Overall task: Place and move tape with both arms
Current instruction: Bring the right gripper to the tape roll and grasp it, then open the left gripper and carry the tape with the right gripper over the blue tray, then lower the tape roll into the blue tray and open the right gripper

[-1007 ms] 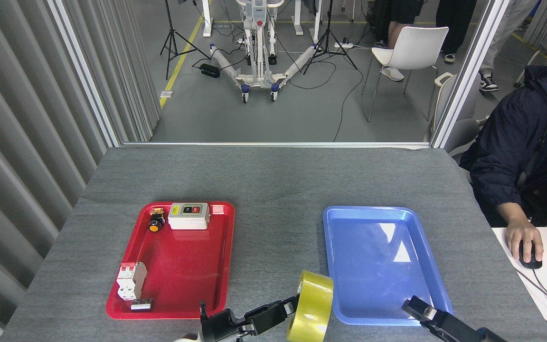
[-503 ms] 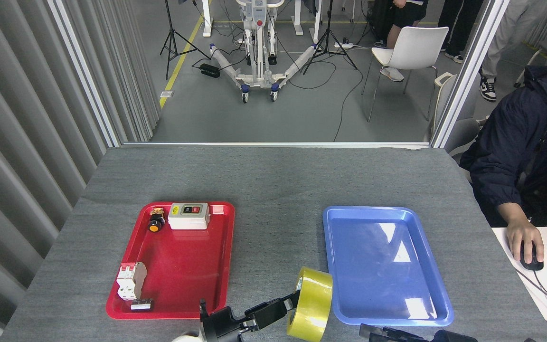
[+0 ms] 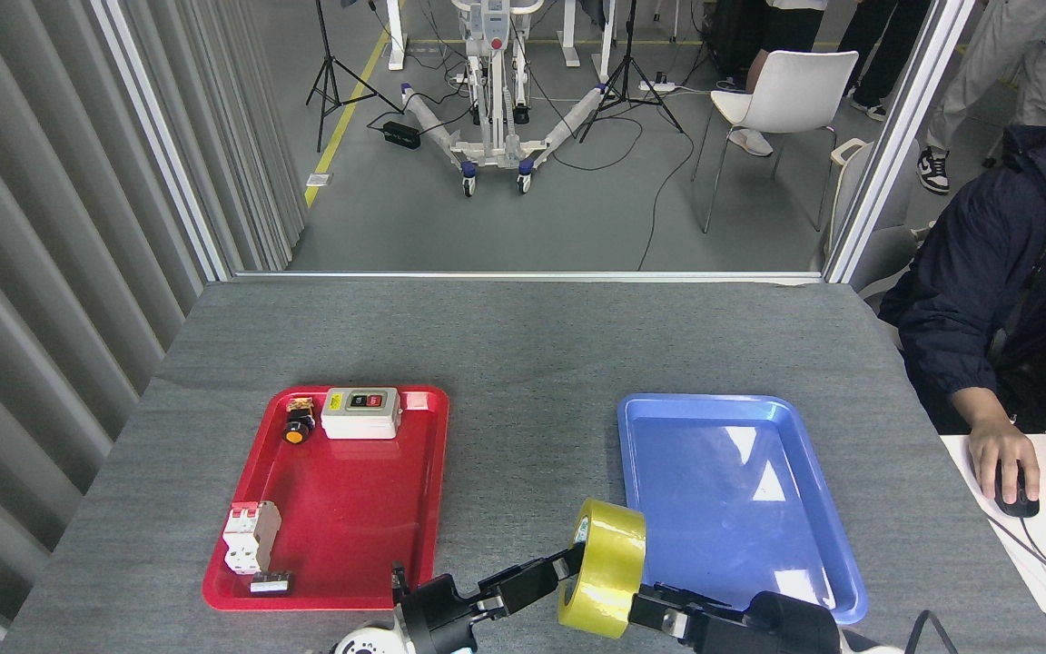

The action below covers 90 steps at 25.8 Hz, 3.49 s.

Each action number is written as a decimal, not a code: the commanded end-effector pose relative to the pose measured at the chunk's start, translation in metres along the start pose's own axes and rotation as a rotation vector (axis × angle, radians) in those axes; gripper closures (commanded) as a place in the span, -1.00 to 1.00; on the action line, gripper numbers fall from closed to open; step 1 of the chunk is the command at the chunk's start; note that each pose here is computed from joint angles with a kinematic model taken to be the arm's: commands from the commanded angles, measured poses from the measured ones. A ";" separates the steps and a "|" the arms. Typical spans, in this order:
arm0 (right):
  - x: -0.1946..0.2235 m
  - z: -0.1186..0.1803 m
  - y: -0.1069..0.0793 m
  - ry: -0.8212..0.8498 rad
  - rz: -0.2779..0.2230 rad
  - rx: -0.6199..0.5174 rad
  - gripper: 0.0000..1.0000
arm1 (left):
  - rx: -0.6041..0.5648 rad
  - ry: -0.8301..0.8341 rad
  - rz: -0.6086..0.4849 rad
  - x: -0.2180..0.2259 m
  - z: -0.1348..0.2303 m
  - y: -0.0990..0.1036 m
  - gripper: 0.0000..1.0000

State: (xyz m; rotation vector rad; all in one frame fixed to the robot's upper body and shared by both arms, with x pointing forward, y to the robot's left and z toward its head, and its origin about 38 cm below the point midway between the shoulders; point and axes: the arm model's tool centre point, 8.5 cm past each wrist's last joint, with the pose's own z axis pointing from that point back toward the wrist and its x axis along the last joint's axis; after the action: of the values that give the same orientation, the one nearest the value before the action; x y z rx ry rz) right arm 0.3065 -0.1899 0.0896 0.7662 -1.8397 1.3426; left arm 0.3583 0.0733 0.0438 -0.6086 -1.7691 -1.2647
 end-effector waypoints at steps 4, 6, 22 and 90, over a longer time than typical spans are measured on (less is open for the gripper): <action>-0.003 -0.006 -0.004 0.004 0.022 0.000 -0.48 | 0.005 0.005 0.007 -0.003 -0.003 0.001 0.92; -0.006 -0.003 -0.006 0.016 0.024 -0.010 -0.46 | 0.006 0.005 0.006 -0.003 -0.003 0.001 0.92; -0.009 -0.003 -0.018 0.022 0.044 -0.076 0.04 | 0.021 0.019 0.004 -0.007 -0.001 0.011 0.92; -0.091 0.024 -0.159 1.497 0.114 0.162 0.54 | 0.335 1.161 -1.035 -0.052 0.180 0.124 -1.00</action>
State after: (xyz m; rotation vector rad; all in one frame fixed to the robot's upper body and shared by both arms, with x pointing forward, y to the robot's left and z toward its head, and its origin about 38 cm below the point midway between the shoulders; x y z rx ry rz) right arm 0.4748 -0.2482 0.0940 -0.3504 -0.7039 1.4929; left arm 0.4192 0.2883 0.0493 1.2864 -1.1916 -1.4015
